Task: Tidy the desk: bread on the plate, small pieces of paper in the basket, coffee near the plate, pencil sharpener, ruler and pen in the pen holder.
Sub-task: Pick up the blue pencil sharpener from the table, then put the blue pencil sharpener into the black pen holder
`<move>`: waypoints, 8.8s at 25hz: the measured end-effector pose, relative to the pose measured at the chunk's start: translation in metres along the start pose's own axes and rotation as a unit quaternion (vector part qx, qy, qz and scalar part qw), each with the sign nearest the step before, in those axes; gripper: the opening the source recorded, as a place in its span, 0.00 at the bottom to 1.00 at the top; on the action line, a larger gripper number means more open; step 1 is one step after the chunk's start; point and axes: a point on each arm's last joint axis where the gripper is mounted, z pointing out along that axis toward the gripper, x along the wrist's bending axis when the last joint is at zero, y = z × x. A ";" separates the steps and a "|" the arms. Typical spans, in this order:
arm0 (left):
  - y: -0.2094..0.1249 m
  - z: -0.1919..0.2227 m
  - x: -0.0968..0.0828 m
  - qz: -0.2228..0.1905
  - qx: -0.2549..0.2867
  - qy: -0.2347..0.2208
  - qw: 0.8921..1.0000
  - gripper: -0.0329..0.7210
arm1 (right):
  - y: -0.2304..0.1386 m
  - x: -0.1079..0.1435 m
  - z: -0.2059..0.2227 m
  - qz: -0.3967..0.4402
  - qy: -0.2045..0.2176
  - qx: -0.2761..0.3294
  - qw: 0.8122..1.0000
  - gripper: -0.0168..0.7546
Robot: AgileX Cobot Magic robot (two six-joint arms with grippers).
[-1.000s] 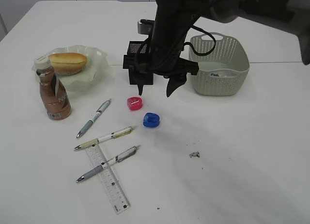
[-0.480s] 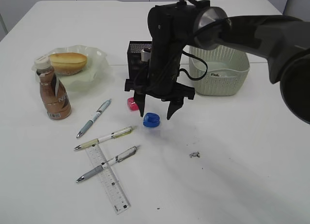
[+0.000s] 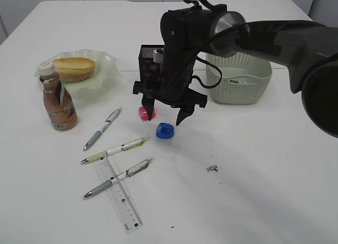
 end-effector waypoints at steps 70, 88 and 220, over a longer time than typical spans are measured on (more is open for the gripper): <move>0.000 0.000 -0.001 -0.003 0.001 -0.007 1.000 0.60 | 0.001 -0.007 0.037 0.000 -0.030 0.006 1.000 0.65; 0.000 0.000 -0.002 -0.003 0.002 -0.009 1.000 0.59 | 0.001 -0.011 0.037 -0.008 -0.047 0.002 0.999 0.65; -0.001 0.000 -0.002 -0.003 0.004 -0.009 1.000 0.45 | 0.095 -0.028 -0.033 -0.274 0.164 -0.594 0.738 0.47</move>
